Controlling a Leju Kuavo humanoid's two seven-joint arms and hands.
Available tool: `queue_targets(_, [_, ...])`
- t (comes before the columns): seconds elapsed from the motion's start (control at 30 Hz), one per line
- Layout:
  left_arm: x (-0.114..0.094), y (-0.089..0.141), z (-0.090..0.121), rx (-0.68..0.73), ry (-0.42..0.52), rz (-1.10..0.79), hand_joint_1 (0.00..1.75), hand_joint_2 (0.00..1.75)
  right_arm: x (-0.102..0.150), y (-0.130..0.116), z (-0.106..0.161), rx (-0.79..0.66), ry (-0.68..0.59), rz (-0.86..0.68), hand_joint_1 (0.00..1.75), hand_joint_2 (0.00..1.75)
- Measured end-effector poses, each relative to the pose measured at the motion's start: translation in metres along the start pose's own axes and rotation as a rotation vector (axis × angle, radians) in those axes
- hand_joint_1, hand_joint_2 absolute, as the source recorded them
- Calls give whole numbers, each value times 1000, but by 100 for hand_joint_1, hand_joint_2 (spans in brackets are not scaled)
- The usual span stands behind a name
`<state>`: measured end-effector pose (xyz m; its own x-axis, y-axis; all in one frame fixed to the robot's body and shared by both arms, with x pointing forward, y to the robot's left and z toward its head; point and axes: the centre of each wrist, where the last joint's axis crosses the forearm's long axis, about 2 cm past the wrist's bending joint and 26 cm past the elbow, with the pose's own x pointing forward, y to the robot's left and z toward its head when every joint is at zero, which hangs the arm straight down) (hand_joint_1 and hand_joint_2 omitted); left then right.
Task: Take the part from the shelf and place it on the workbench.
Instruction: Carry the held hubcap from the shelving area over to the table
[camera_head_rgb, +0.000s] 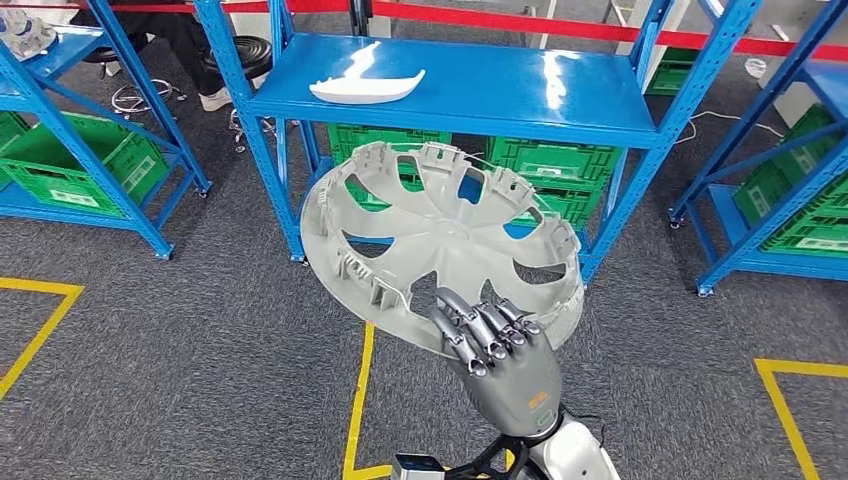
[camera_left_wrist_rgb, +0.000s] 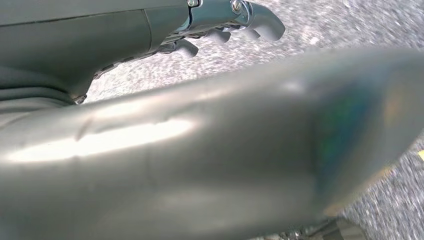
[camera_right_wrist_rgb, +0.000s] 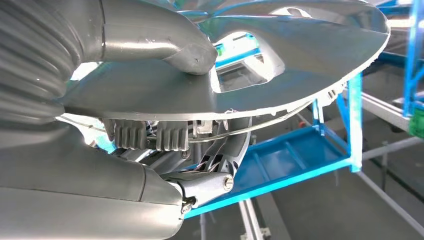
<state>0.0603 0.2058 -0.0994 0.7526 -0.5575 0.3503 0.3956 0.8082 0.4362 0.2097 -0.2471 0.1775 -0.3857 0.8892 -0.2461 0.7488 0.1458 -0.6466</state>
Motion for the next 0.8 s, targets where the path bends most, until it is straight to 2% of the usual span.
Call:
queue_targets(0.6, [-2,3,-1,50,24,-23,0,0,8,14,-14,-9,7,-40,175,175])
queue_targets(0.8, [-1,1,0,9,11,-73,0,0,16,15,-3,27,7,-66,175,175])
